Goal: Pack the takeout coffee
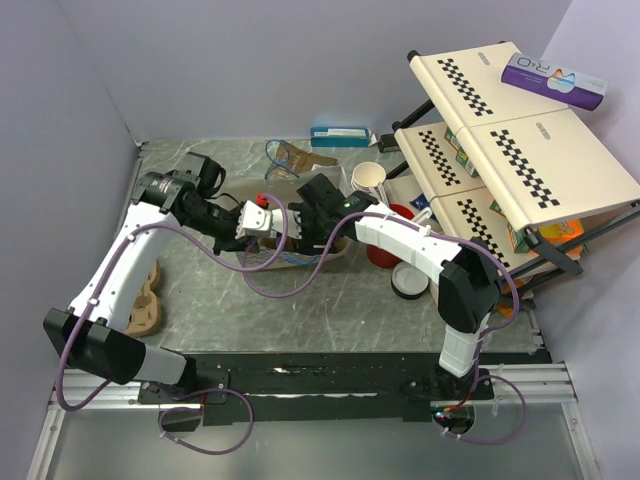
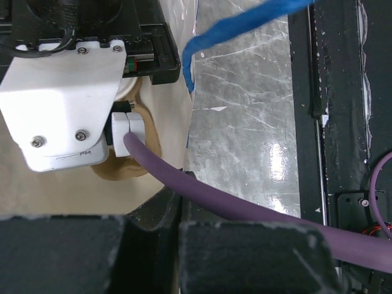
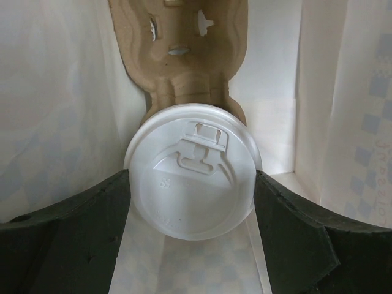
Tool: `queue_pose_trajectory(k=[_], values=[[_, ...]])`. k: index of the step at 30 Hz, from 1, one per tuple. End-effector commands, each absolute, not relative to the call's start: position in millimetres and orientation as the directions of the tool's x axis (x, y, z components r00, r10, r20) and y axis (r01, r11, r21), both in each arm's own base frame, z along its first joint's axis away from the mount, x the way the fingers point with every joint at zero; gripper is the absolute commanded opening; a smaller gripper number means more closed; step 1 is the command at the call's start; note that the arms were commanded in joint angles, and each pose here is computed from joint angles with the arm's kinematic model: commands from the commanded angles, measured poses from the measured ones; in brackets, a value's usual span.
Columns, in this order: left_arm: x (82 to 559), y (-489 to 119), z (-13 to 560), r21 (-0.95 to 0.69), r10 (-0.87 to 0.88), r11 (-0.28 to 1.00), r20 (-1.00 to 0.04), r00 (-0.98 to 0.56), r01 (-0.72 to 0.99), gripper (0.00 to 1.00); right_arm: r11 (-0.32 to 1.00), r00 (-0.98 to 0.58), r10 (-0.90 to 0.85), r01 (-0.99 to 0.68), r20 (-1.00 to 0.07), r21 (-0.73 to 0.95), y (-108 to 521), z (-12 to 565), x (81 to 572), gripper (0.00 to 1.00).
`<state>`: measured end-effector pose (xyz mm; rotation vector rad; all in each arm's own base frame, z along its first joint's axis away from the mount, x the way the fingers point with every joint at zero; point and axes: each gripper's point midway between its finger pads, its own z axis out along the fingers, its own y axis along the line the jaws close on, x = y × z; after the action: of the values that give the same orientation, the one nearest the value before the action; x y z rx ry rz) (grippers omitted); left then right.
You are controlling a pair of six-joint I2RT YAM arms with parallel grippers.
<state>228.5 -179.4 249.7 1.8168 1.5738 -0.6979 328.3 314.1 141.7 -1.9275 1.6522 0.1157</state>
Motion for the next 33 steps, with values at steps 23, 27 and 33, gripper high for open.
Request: queue_pose_trajectory(k=[23,27,33], values=[[242,-200,287,0.036,0.581,-0.023,-0.813,0.042,0.999,0.01,0.001,0.282,-0.829,-0.863,-0.483,-0.505,330,195,347,0.39],[241,-199,284,0.033,0.583,-0.026,-0.811,0.042,0.999,0.01,0.012,0.263,-0.822,-0.879,-0.506,-0.476,326,202,338,0.57],[241,-196,276,0.037,0.599,-0.034,-0.799,0.05,0.999,0.01,0.049,0.227,-0.798,-0.899,-0.558,-0.435,326,227,326,0.99]])
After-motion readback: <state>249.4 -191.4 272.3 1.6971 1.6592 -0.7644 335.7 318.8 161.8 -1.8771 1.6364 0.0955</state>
